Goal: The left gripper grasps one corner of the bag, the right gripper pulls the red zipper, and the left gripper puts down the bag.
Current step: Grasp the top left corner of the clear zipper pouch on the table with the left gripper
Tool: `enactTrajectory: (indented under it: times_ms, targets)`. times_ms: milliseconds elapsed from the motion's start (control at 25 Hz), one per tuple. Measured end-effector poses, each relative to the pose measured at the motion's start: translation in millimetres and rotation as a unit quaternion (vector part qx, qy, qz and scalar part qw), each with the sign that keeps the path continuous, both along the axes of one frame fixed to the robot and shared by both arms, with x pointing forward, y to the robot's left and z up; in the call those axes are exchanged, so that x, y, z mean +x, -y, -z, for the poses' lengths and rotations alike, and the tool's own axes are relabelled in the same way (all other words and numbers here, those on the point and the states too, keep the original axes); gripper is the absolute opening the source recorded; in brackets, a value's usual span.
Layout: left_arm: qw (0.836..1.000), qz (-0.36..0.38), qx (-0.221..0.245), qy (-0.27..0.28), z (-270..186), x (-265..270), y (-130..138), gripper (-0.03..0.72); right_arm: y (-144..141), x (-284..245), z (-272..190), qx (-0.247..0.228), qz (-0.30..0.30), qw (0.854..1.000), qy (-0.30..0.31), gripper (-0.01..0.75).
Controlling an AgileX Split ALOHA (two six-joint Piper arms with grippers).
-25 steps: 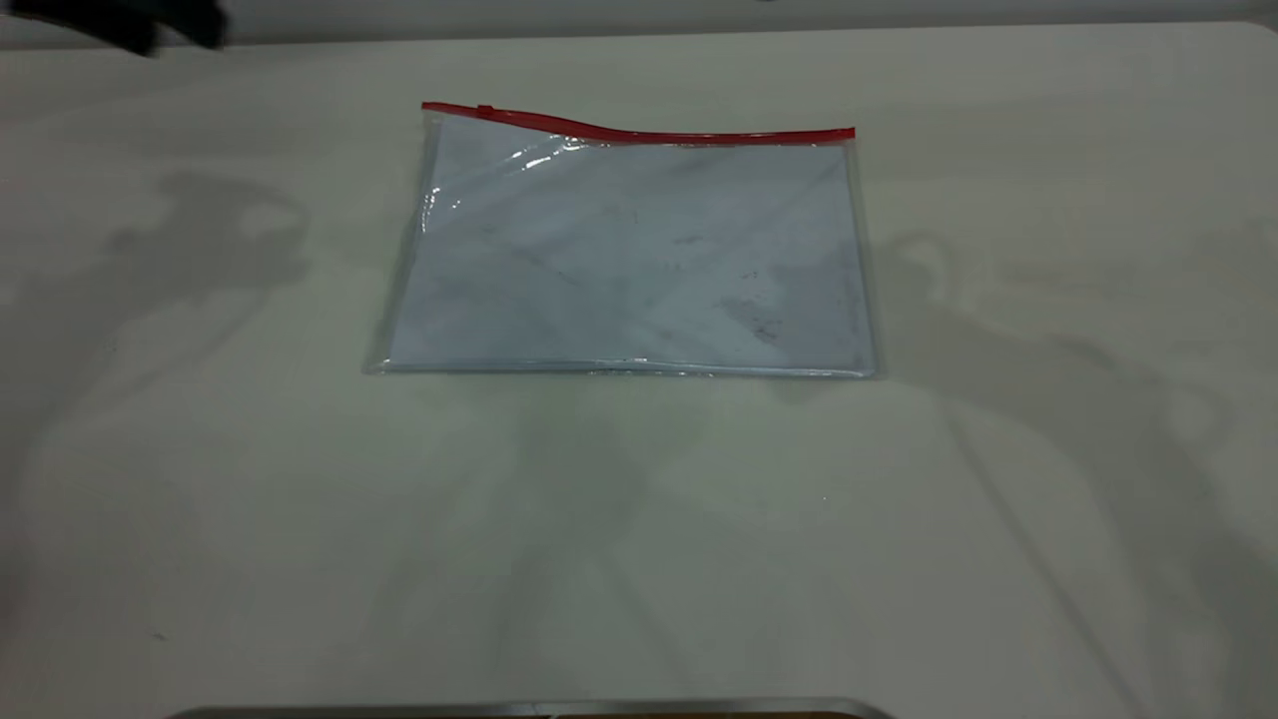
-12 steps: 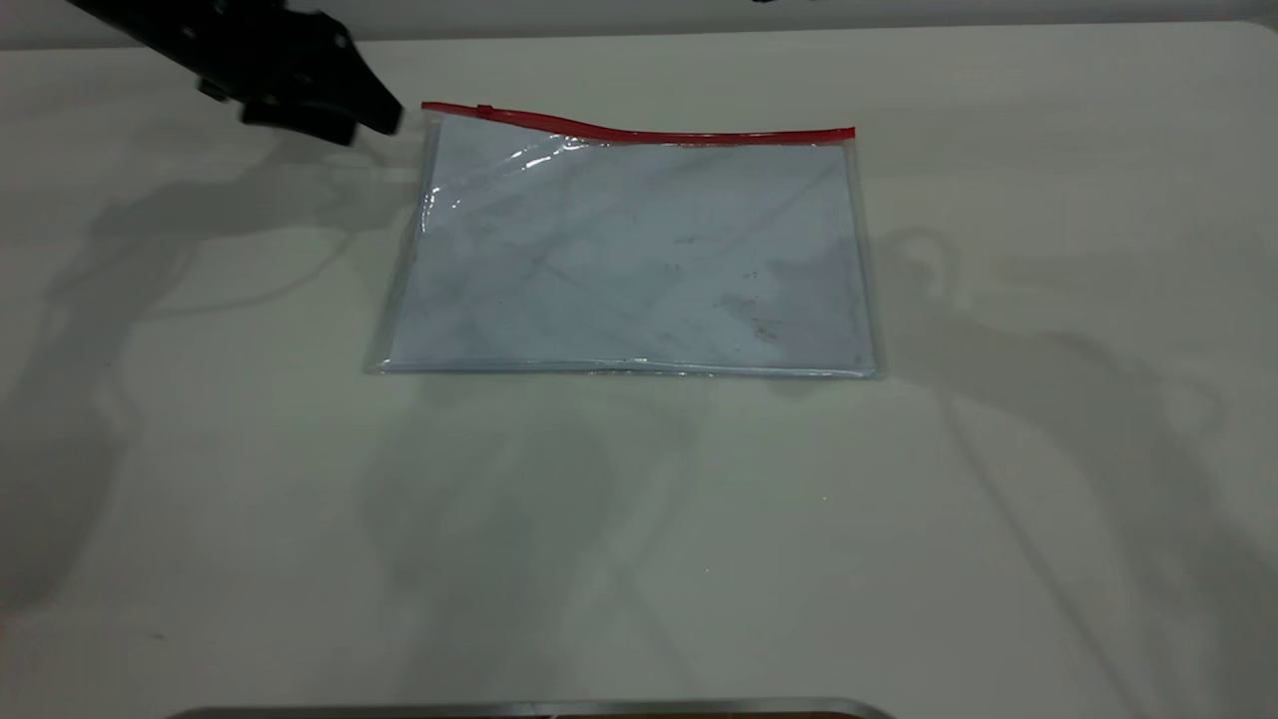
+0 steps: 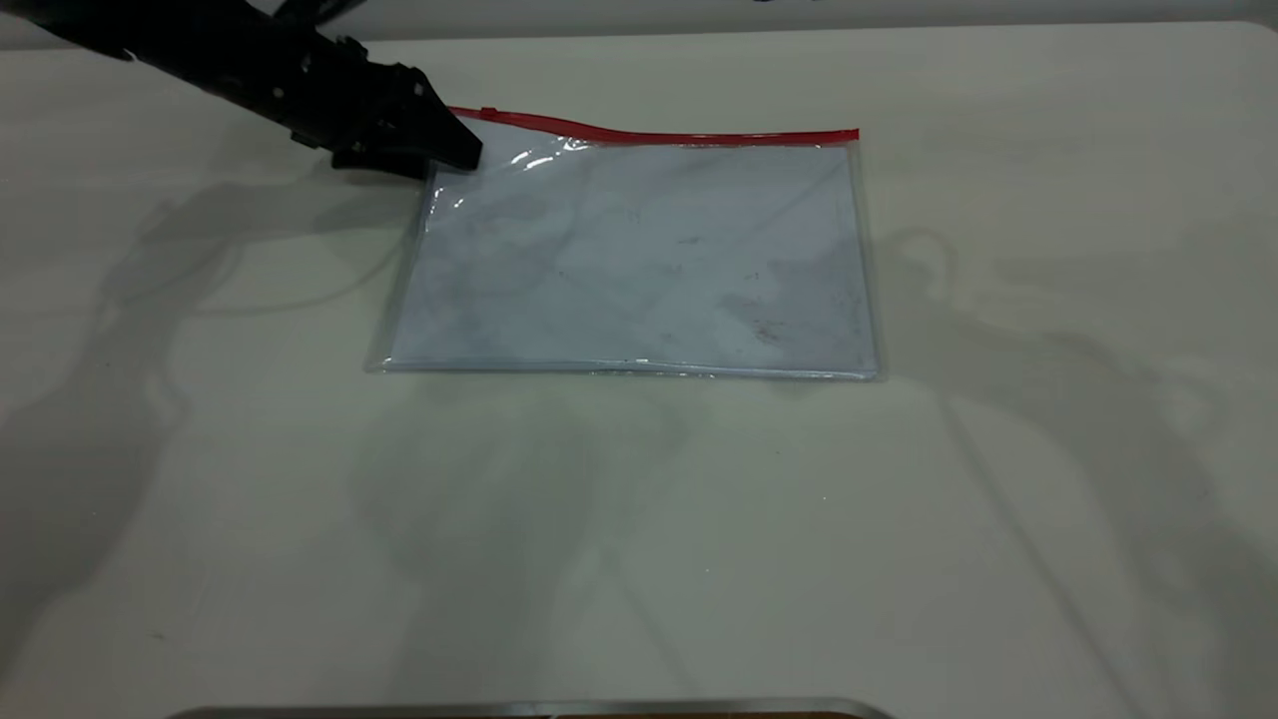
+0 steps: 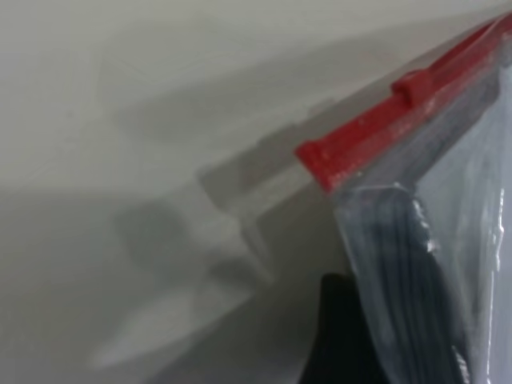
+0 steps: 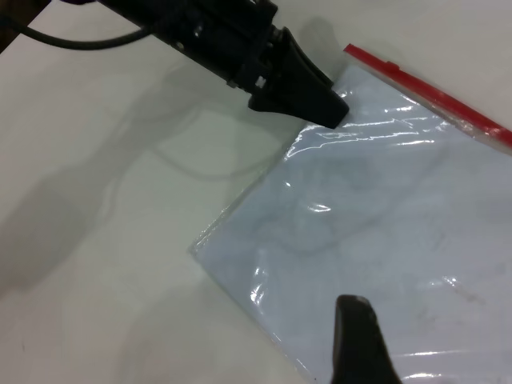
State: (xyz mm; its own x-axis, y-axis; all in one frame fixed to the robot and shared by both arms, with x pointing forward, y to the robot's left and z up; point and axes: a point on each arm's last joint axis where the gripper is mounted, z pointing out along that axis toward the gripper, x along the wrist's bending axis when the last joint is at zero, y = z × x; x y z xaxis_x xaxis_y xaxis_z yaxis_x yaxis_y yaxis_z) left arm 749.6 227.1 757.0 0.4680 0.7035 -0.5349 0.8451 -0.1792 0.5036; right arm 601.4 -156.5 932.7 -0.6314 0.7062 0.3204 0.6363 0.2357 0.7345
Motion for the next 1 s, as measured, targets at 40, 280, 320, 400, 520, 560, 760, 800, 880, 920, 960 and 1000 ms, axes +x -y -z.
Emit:
enactTrajectory:
  times_ms: [40,280,320,400,520,560,760,800,880,920,960,1000]
  targets:
    - [1.0,0.001,-0.002,0.001,1,0,1,0.59,0,0,0,0.0,0.0,1.0,0.0,0.493]
    - [1.0,0.015,-0.016,-0.005,0,-3,4,0.581,0,0,0,0.0,0.0,1.0,0.0,0.493]
    - [1.0,0.019,-0.019,-0.007,-1,-3,5,0.566,0,0,0,0.0,0.0,1.0,0.0,0.493]
    - [1.0,0.022,-0.02,-0.007,-1,-4,5,0.508,0,0,0,0.001,0.001,1.0,-0.001,0.493]
    - [1.0,0.018,-0.016,-0.003,0,-3,5,0.326,0,0,0,0.004,0.005,1.0,-0.005,0.488]
    - [1.0,0.014,-0.012,-0.001,0,-2,4,0.241,0,0,0,0.004,0.005,1.0,-0.006,0.48]
    - [1.0,0.021,-0.015,0.0,-1,-3,5,0.053,0,-1,0,-0.001,-0.002,1.0,-0.004,0.452]
    - [0.999,0.029,-0.021,-0.003,-3,-4,6,0.053,0,0,0,-0.004,-0.008,1.0,-0.002,0.452]
    - [0.998,0.057,-0.035,-0.005,-6,-7,8,0.053,-2,1,-3,-0.002,-0.019,1.0,0.004,0.452]
    - [0.996,0.078,-0.044,-0.006,-8,-10,10,0.053,-3,2,-6,0.001,-0.025,1.0,0.008,0.452]
    - [0.993,0.099,-0.055,-0.008,-10,-13,12,0.053,-4,4,-9,0.004,-0.029,0.999,0.014,0.452]
    - [0.991,0.12,-0.064,-0.01,-11,-17,16,0.053,-5,6,-12,0.006,-0.032,0.999,0.02,0.451]
